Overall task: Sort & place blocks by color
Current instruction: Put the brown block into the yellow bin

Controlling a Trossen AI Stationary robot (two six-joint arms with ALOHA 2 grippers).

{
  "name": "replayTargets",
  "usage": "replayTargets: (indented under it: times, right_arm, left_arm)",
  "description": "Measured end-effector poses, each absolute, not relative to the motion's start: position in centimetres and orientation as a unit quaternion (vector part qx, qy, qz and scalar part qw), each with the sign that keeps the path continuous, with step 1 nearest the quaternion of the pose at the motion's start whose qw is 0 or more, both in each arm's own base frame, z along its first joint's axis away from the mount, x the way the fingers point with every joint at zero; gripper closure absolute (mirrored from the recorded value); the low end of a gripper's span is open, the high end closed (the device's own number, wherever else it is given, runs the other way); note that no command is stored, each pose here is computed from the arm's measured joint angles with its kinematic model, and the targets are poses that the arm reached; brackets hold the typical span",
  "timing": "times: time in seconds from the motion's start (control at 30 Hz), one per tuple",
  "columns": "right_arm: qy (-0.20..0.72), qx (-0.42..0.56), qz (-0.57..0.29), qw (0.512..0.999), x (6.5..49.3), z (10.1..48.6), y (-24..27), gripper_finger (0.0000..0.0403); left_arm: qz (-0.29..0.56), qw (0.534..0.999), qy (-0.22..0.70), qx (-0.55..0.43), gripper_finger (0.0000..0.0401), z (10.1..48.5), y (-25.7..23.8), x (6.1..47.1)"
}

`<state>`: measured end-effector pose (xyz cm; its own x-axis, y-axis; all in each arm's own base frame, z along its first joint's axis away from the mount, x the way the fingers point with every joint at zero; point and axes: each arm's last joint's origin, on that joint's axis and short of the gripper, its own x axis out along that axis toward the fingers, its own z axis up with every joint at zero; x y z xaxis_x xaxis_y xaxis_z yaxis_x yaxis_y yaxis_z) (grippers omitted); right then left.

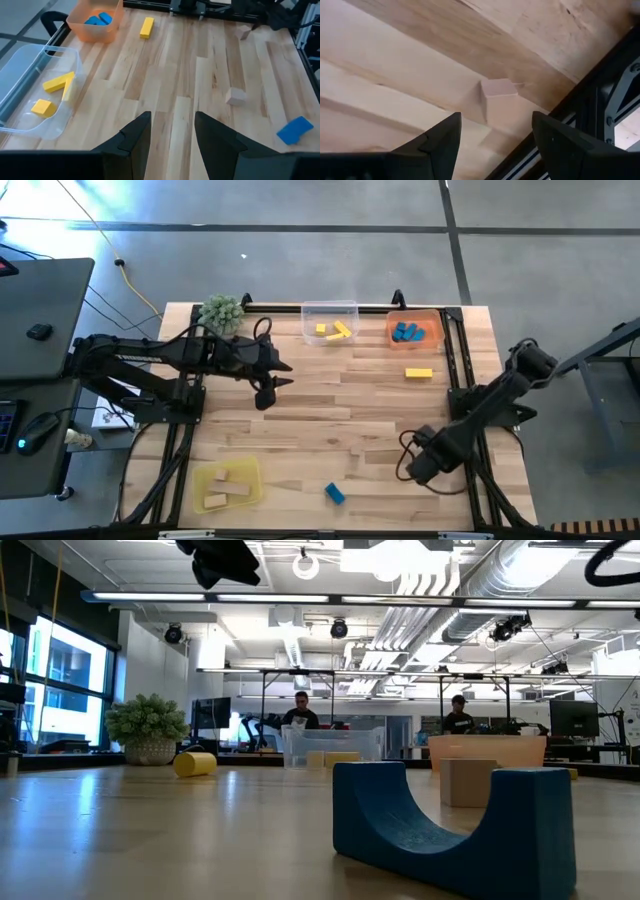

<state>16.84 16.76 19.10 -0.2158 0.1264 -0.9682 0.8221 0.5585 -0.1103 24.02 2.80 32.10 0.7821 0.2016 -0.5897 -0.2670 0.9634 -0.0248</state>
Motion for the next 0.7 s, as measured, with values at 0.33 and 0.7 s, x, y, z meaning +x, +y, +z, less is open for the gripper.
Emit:
replayTargets:
  times: [0.33, 0.7]
  right_arm:
    - [0.708, 0.315, -0.353, 0.524, 16.6, 17.8, 17.8, 0.0171]
    - [0.688, 0.306, -0.379, 0.537, 15.8, 16.7, 19.2, 0.0171]
  left_arm:
    - [0.113, 0.944, 0.306, -0.050, 0.0259, 32.1, 2.2, 24.1]
    - [0.114, 0.944, 0.306, -0.054, 0.0259, 32.1, 2.2, 24.1]
